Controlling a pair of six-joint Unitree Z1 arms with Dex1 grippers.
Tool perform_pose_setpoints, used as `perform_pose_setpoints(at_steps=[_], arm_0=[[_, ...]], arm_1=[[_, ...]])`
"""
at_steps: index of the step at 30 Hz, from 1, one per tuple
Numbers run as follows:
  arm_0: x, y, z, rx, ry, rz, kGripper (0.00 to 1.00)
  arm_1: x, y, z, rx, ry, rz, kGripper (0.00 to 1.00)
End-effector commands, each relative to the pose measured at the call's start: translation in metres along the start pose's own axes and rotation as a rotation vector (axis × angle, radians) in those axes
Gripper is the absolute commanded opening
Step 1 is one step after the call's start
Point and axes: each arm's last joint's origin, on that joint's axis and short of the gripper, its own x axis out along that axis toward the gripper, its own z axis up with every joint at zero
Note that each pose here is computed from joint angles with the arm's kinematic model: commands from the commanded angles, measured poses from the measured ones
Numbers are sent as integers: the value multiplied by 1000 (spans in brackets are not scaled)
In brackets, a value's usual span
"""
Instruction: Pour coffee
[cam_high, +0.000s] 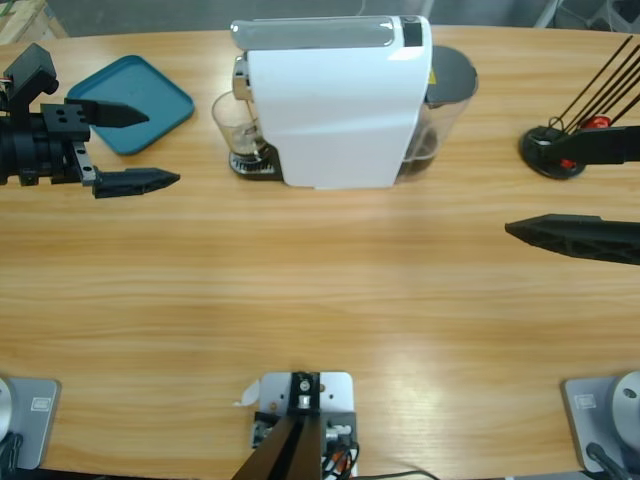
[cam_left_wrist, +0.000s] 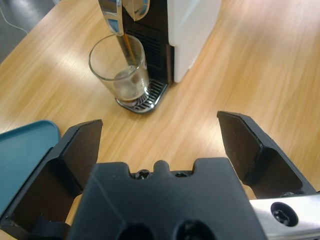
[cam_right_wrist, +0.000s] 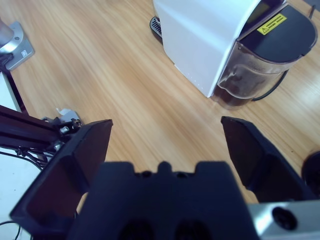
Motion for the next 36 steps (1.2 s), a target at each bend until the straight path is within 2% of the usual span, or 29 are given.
perform_pose_setpoints(at_steps=[1,36], arm_0=[[1,-2,-11,-14,26,7,1000],[0,1,-12,-25,32,26,1000]], arm_1=[[9,0,-6,3,33,17,1000],[5,2,-11,7,42,15,1000]])
